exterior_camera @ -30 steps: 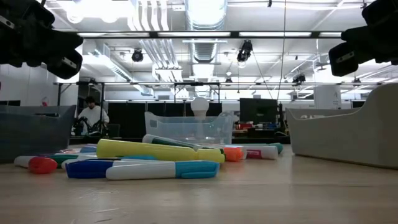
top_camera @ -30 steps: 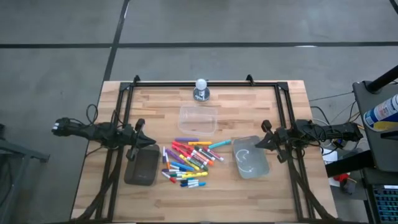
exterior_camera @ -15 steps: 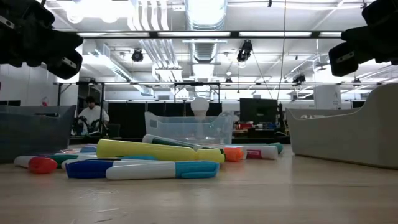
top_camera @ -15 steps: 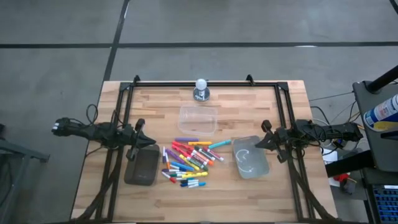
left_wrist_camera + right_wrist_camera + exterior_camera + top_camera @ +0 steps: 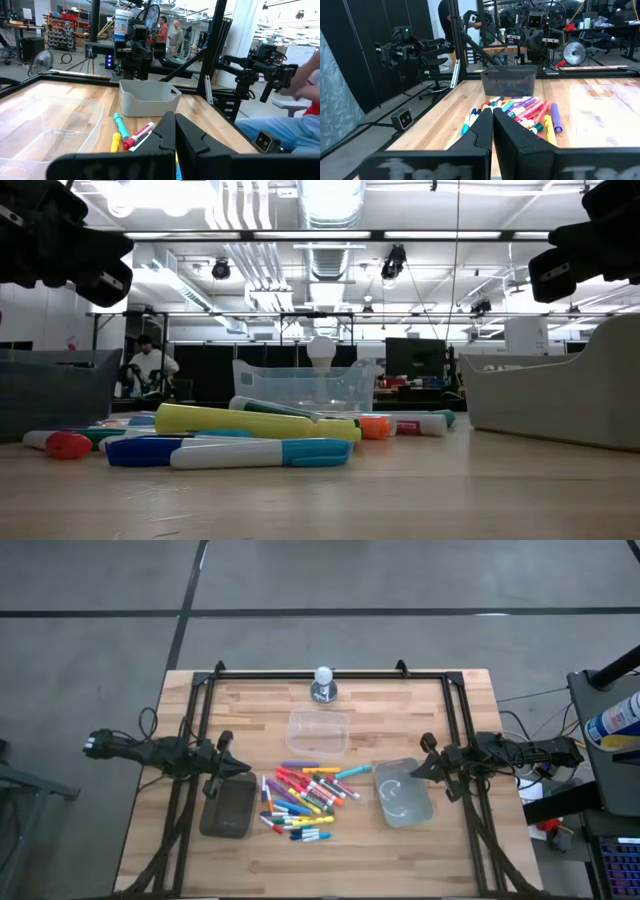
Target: Pick & Place Markers
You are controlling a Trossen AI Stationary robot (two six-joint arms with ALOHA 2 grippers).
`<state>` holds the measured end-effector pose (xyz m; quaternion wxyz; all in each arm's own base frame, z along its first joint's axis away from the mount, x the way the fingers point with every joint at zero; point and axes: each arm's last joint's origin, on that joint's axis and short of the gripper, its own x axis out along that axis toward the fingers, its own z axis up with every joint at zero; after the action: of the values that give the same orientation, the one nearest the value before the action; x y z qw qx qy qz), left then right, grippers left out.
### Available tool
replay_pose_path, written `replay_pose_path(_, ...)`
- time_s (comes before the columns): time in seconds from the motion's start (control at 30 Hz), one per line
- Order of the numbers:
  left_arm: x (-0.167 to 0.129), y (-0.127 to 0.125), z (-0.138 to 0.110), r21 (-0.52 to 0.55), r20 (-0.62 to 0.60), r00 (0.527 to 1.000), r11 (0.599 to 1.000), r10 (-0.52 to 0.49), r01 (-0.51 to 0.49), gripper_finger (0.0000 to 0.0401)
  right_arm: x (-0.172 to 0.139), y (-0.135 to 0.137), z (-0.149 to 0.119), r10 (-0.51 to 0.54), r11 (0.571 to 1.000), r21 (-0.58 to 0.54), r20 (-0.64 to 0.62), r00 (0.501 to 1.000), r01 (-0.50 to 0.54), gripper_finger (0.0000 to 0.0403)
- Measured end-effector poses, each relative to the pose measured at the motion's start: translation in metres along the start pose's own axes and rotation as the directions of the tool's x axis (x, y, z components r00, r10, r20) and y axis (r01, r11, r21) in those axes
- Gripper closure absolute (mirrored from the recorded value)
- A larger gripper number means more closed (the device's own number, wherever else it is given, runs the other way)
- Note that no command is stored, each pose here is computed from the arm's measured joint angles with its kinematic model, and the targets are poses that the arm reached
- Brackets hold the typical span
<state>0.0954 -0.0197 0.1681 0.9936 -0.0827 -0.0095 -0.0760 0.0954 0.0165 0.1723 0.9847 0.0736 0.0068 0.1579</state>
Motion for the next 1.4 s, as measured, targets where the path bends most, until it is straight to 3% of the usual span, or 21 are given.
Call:
replay_pose_path(0.97, 0.0, 0.0, 0.0, 0.0, 0.0, 1.0, 1.0, 0.0, 0.0, 0.0401, 0.0, 0.0, 0.0, 0.0, 1.0, -0.003, 0.0, 1.0, 0.0, 0.0394)
replay_pose_path(1.1, 0.0, 0.0, 0.0, 0.0, 0.0, 1.0, 1.0, 0.0, 0.0, 0.0401, 0.0, 0.0, 0.001, 0.0, 0.994, -0.109, 0.006, 1.0, 0.0, 0.0394)
replay_pose_path(1.2, 0.0, 0.0, 0.0, 0.009, 0.001, 1.0, 1.0, 0.0, 0.0, 0.0401, 0.0, 0.001, 0.005, 0.008, 0.991, -0.135, 0.054, 0.999, 0.0, 0.0394)
replay_pose_path(1.33, 0.0, -0.001, 0.005, -0.012, 0.049, 0.999, 1.0, -0.005, 0.005, 0.0401, -0.002, 0.003, 0.018, 0.028, 0.999, -0.03, 0.181, 0.983, -0.023, 0.0394)
replay_pose_path(1.4, -0.001, -0.002, 0.01, -0.063, 0.104, 0.994, 0.998, -0.014, 0.02, 0.0401, -0.004, 0.005, 0.027, 0.047, 0.999, -0.028, 0.271, 0.961, -0.041, 0.0394)
